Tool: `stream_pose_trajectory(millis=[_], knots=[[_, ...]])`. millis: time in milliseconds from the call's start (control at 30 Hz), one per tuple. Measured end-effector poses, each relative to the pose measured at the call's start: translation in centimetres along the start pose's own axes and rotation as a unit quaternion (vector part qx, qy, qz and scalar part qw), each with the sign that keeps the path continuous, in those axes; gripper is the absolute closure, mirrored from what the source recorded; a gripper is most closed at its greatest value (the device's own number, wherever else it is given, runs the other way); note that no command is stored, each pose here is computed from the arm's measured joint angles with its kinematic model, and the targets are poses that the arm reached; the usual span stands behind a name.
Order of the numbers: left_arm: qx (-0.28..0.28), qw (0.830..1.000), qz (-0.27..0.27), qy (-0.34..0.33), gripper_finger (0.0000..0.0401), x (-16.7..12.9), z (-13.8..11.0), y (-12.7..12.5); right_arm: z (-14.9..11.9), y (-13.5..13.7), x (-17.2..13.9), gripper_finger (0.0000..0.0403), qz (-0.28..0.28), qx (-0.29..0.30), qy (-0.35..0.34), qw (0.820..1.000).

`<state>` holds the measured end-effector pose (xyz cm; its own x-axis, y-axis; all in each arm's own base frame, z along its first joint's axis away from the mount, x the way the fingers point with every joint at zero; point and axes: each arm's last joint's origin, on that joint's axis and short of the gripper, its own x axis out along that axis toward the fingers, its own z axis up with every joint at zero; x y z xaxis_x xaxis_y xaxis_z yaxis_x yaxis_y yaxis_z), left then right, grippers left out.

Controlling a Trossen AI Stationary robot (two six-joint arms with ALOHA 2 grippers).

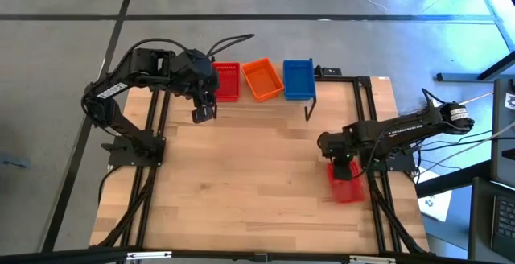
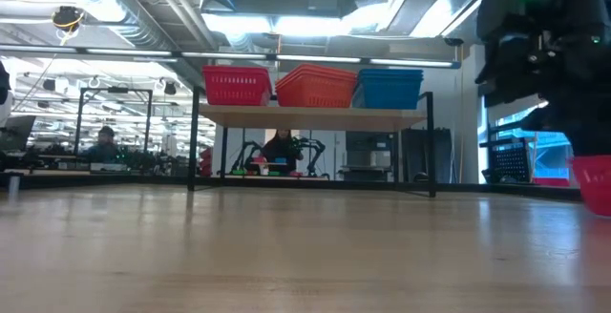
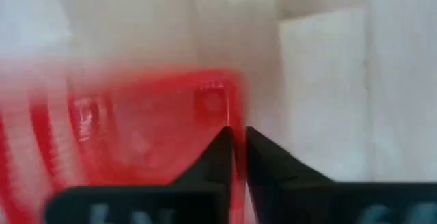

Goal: Stack baskets on shelf by color
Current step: Stack the red basket into the red basket on the shelf

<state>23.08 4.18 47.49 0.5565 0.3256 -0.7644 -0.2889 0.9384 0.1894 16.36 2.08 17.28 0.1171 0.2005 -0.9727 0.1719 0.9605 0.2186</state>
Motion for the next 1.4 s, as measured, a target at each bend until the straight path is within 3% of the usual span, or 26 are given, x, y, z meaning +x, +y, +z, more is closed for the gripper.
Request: stream_pose_trajectory(millis=[67,267,400,500,600,700,800,900,1200,1400], knots=[[0.0,1.0,0.0,0.0,0.0326,0.0,0.0,0.0,0.3,0.2,0.0,0.0388,0.018,0.014,-0.014,1.0],[0.0,1.0,0.0,0.0,0.0326,0.0,0.0,0.0,1.5,0.7,-0.8,0.0396,0.04,0.065,-0.06,0.995],[-0.01,1.0,0.0,0.0,0.0326,0.0,0.0,0.0,2.9,0.9,-2.6,0.0398,0.025,0.116,-0.108,0.987],[-0.036,0.999,0.0,0.002,0.0326,0.0,0.0,0.0,4.0,0.6,-4.0,0.0399,0.001,0.196,-0.155,0.968],[-0.077,0.997,0.0,0.007,0.0326,0.0,-0.1,0.0,4.8,0.2,-5.5,0.04,-0.03,0.277,-0.208,0.938],[-0.106,0.994,-0.001,0.006,0.0326,0.0,-0.1,-0.1,5.6,0.1,-7.1,0.0401,-0.063,0.308,-0.26,0.913],[-0.074,0.997,-0.008,0.008,0.0326,0.7,0.3,-1.0,6.7,0.4,-9.4,0.0401,-0.102,0.313,-0.322,0.887],[-0.029,0.999,-0.02,-0.007,0.0326,1.6,1.3,-2.0,8.3,0.9,-11.7,0.0401,-0.14,0.289,-0.367,0.873],[0.099,0.992,-0.039,-0.065,0.0326,2.7,3.1,-4.9,14.4,3.1,-17.5,0.0401,-0.251,0.194,-0.401,0.859],[0.119,0.989,-0.009,-0.088,0.0326,2.2,3.3,-6.0,17.4,4.9,-19.8,0.0401,-0.324,0.142,-0.417,0.837]])
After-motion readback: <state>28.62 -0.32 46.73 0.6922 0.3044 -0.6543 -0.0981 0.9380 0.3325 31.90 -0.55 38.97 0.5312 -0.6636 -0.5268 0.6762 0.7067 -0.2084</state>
